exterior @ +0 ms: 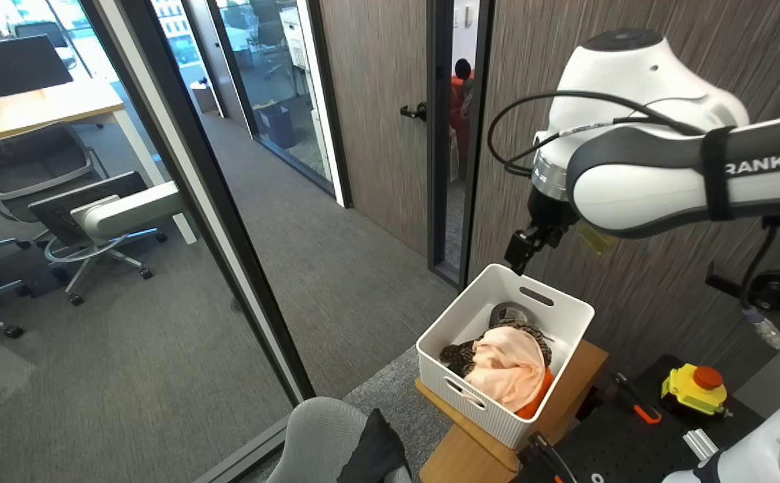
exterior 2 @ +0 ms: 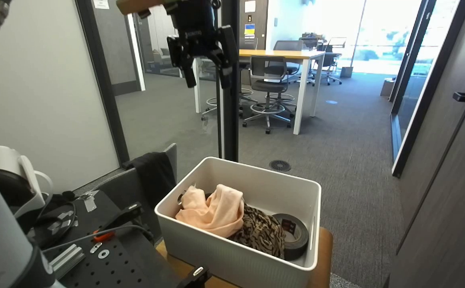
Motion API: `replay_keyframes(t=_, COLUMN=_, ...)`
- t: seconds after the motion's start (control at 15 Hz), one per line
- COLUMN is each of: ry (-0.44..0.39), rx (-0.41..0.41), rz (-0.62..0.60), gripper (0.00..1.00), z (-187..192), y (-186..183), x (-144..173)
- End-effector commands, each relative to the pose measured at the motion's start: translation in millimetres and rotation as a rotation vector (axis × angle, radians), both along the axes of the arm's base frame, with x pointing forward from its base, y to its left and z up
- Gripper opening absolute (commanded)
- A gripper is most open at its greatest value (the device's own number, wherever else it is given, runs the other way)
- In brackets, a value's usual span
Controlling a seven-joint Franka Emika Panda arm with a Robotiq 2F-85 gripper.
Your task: Hang the tie on the chair backrest
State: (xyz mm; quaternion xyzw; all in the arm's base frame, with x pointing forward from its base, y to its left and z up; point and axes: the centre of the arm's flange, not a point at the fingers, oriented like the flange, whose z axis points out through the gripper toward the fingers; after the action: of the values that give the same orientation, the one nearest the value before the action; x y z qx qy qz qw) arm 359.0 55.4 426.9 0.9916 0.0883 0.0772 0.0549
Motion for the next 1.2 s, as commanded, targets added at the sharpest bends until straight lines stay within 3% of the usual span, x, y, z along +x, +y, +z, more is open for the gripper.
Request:
replay_keyframes(t=0.0, ry=0.021, rx=-0.001, rz=0.200, gripper=1.00, z=-52.8, y=-19.0, x=36.2)
replay_keyframes(t=0.2, ry=0.027, rx=0.015, rz=0.344, gripper=1.00, z=-93.5, y=-32.8, x=61.8)
replay_keyframes(t=0.6, ry=0.057, rx=0.068, rz=0.512, gripper=1.00, z=-176.4, y=-42.6, x=105.2)
replay_keyframes(t=1.13, ry=0.137, rx=0.162, rz=0.665, gripper=1.00, z=-251.4, y=-11.7, x=145.0)
